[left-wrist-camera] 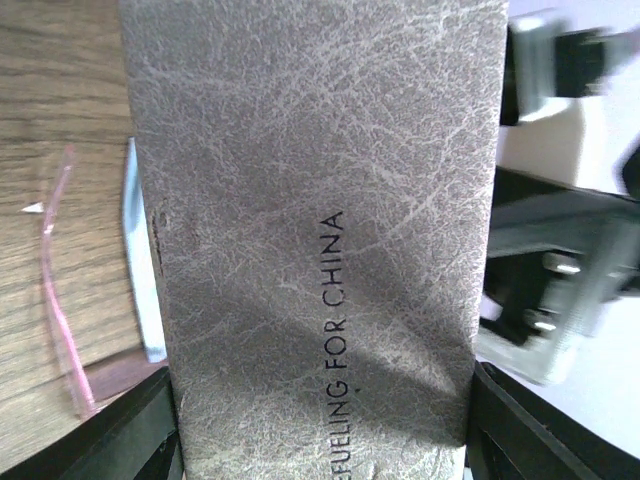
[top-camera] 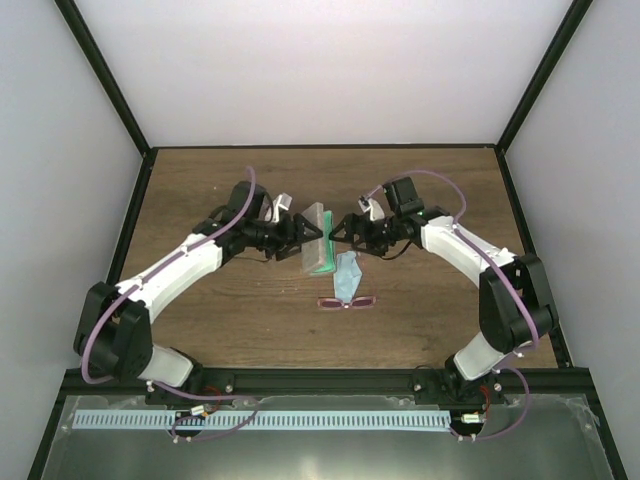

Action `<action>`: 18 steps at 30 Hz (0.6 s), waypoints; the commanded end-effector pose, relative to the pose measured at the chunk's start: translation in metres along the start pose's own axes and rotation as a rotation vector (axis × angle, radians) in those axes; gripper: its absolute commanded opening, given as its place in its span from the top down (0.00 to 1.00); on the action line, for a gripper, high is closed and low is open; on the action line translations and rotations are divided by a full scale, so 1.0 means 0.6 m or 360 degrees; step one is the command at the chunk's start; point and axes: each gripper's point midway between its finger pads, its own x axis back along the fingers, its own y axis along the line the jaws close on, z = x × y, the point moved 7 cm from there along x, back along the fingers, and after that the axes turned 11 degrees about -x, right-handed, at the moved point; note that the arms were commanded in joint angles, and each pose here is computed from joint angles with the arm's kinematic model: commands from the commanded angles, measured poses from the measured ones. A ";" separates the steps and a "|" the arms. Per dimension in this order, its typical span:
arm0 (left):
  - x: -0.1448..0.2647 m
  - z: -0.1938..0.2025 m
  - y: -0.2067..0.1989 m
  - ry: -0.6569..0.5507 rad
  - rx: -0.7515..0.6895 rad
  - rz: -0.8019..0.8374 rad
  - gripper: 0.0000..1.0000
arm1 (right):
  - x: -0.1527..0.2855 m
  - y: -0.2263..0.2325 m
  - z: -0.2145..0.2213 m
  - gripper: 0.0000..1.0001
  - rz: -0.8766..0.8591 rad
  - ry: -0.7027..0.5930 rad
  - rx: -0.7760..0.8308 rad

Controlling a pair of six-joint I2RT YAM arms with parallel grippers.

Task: Organize the sunglasses
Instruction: Open the sunglasses case.

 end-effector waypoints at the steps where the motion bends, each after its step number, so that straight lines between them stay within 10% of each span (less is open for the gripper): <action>1: 0.059 -0.036 -0.100 -0.0200 -0.0285 0.0340 0.58 | -0.014 -0.044 0.016 0.06 0.0165 0.0042 -0.0083; 18: 0.032 -0.014 0.012 -0.0124 -0.0179 0.0048 0.56 | 0.028 0.019 0.000 0.06 0.0079 -0.0067 0.0026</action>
